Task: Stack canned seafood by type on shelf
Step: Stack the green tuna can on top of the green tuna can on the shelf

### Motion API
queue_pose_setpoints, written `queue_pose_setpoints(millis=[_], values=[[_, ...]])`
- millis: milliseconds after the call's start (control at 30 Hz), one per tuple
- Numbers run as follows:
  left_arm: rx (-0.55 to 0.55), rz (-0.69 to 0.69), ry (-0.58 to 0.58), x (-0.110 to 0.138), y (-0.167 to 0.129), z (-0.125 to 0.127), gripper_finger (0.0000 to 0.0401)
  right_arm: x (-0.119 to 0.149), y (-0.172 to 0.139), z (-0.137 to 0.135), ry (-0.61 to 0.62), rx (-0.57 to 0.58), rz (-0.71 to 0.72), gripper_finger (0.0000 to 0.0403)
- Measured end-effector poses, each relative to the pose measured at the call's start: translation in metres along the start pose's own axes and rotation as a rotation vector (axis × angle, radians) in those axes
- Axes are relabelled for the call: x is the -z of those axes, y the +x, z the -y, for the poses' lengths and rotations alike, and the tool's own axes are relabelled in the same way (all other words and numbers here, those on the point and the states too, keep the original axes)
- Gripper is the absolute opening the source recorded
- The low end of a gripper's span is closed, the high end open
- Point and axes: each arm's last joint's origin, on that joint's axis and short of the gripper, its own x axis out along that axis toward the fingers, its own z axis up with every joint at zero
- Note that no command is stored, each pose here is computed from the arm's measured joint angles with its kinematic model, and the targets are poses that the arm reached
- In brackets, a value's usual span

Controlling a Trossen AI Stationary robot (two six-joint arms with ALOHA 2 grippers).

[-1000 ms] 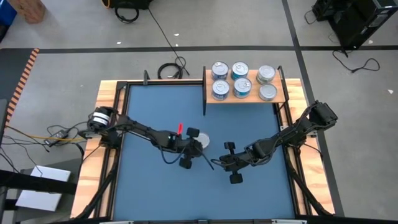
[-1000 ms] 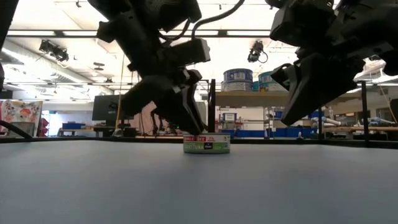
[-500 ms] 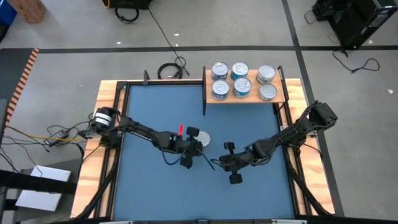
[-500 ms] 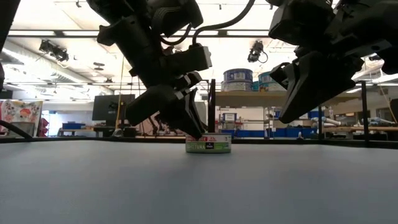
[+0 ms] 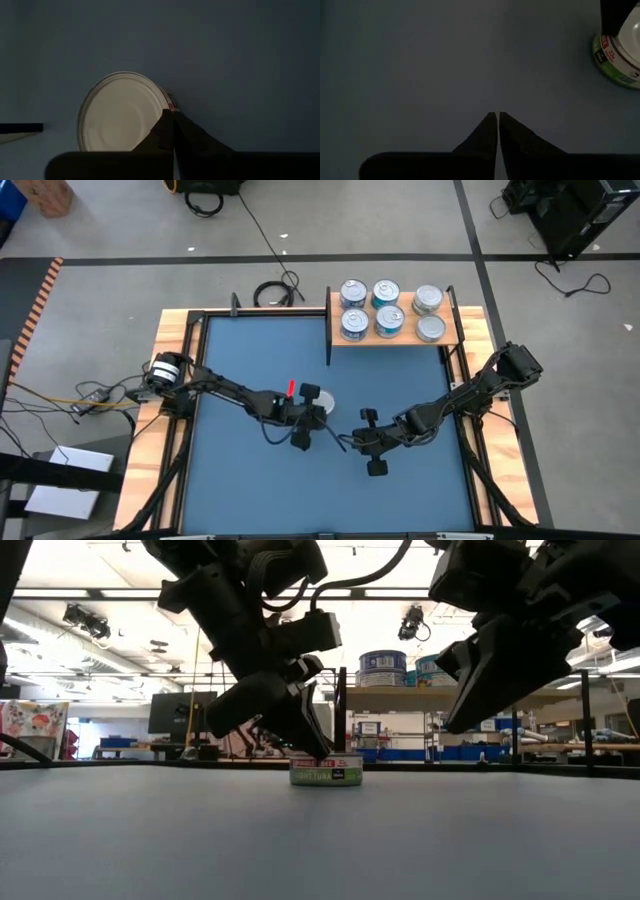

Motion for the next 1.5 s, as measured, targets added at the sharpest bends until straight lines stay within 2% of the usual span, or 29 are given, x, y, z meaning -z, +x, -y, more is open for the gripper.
queue_pose_setpoints(millis=[167, 467, 733, 933, 1000, 1167, 1300, 1500], values=[[0.045, -0.014, -0.039, -0.005, -0.003, -0.001, 0.0001, 0.0, 0.0, 0.0, 0.0, 0.013, 0.001, 0.0054], [0.179, 0.002, -0.092, -0.015, -0.009, -0.001, 0.0001, 0.004, -0.004, -0.01, -0.09, 0.179, 0.058, 0.0124], [0.17, 0.005, -0.096, -0.016, -0.02, -0.006, 0.0, 0.005, -0.007, -0.018, -0.154, 0.255, 0.091, 0.0176], [0.16, 0.011, -0.103, -0.019, -0.028, -0.005, 0.0012, 0.005, -0.006, -0.017, -0.166, 0.273, 0.097, 0.0183], [0.148, 0.015, -0.065, -0.019, -0.028, 0.0, 0.0028, 0.005, -0.006, -0.017, -0.18, 0.273, 0.096, 0.0182], [0.023, 0.01, 0.052, -0.021, -0.031, 0.007, 0.0072, 0.004, -0.006, -0.017, -0.183, 0.274, 0.096, 0.0182], [0.029, 0.002, 0.065, -0.02, -0.029, 0.009, 0.0094, 0.004, -0.006, -0.017, -0.186, 0.275, 0.096, 0.0182], [0.037, -0.064, 0.113, -0.012, -0.013, 0.017, 0.0099, 0.005, -0.006, -0.017, -0.187, 0.275, 0.093, 0.0182]])
